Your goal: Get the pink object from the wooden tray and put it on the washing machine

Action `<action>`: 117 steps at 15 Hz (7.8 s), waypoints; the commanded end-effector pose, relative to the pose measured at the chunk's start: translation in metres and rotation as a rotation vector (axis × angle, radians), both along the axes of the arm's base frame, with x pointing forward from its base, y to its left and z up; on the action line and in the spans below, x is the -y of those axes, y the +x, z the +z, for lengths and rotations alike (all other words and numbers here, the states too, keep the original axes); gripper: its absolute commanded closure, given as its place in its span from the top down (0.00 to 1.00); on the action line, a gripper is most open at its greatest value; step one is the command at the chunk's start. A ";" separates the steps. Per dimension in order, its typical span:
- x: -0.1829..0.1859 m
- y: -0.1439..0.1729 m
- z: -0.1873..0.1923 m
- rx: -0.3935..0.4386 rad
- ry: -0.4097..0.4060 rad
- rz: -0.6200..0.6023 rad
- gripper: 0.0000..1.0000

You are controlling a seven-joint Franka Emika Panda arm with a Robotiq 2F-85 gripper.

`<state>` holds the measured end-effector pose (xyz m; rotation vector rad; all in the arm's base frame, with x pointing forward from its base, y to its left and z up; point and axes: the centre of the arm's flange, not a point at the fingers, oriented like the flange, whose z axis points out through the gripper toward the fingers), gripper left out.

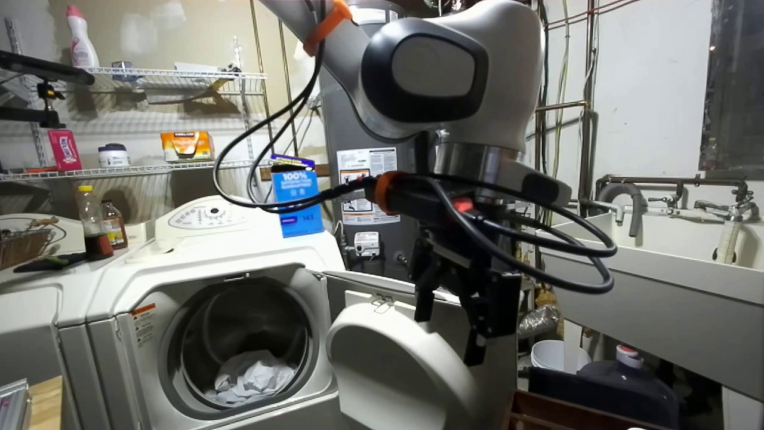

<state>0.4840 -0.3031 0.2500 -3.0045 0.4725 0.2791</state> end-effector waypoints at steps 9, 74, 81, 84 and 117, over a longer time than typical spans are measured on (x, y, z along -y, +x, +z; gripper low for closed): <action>0.028 0.071 -0.076 0.212 -0.212 0.128 1.00; 0.002 0.109 -0.249 0.108 -0.218 0.360 0.00; -0.001 0.112 -0.246 0.149 -0.248 0.390 0.59; -0.005 0.114 -0.240 0.161 -0.260 0.399 0.70; 0.014 0.060 -0.173 0.201 -0.052 0.503 0.39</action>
